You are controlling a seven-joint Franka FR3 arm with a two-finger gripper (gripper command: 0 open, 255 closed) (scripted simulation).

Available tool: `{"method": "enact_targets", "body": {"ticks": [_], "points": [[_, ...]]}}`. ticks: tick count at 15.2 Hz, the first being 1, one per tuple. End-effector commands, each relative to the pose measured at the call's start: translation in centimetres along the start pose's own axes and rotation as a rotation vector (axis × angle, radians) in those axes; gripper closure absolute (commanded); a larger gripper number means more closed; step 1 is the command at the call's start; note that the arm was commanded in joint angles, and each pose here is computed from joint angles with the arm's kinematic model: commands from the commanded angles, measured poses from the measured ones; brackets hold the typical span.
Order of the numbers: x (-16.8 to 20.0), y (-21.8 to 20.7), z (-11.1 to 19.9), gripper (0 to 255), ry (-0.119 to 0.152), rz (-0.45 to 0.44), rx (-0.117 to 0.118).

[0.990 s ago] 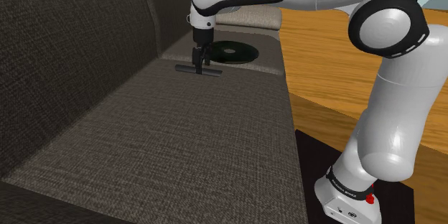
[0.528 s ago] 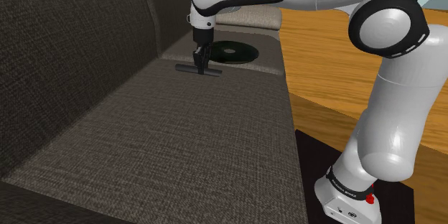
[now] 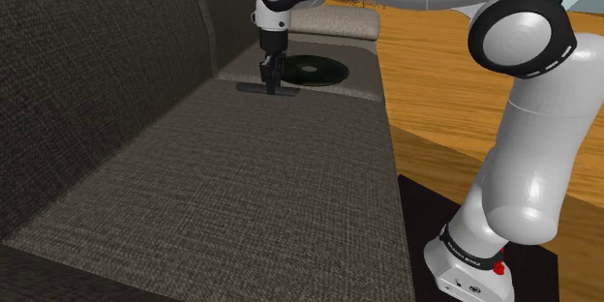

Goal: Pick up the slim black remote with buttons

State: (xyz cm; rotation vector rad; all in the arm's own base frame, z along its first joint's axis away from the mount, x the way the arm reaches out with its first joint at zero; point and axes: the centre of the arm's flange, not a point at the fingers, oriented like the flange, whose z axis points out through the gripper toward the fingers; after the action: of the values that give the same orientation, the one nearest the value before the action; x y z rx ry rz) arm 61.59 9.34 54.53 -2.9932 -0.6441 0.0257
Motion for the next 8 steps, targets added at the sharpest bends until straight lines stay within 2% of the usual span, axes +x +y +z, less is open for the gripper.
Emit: {"method": "enact_targets", "body": {"ticks": [1, 8], "points": [[-0.1, -0.1, -1.0, 255, 0.0, 0.0, 0.0], [-0.1, -0.4, -4.7, 255, 0.0, 0.0, 0.0]]}}
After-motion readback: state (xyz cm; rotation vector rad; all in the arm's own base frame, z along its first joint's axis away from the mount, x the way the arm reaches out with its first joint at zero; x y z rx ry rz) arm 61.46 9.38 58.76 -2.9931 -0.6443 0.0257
